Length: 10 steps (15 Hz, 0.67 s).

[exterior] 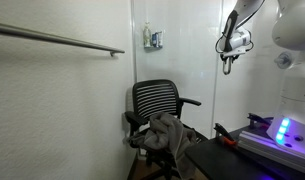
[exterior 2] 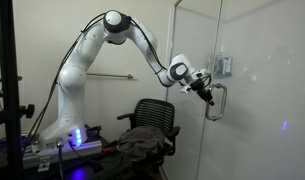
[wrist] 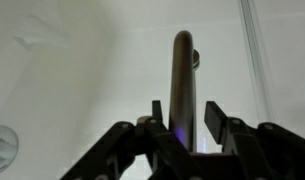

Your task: Open the door then pick the towel and drop in on the floor

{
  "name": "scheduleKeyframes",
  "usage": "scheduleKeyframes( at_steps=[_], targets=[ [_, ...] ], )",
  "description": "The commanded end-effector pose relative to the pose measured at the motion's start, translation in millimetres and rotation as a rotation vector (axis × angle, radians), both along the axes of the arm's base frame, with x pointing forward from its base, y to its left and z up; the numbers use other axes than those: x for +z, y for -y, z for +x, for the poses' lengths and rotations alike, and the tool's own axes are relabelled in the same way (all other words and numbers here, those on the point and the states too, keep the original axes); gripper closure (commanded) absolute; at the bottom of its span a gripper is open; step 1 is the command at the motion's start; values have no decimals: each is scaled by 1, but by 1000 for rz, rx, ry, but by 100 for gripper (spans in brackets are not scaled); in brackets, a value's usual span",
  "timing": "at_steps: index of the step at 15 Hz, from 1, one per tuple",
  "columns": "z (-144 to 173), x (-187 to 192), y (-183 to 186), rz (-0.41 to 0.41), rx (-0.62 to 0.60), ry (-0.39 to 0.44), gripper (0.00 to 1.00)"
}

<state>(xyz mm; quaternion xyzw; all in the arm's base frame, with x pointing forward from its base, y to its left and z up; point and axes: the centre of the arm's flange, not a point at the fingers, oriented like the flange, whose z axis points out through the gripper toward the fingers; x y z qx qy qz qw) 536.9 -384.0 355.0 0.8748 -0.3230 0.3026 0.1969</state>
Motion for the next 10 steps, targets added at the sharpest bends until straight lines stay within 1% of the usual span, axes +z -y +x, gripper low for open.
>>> scheduleKeyframes(
  at_steps=[1,3,4,5,6,7,8,10],
  targets=[
    [-5,-4,-1,-56,-7,14,83],
    [-7,1,2,-61,-26,-2,95],
    [-7,4,2,-31,-58,-17,95],
    [-9,10,3,6,-38,-44,94],
    [-11,14,3,33,-58,-68,95],
    [-15,24,5,60,-59,-113,94],
    [-19,31,6,80,-49,-122,94],
    [-30,47,8,103,-81,-170,94]
  ],
)
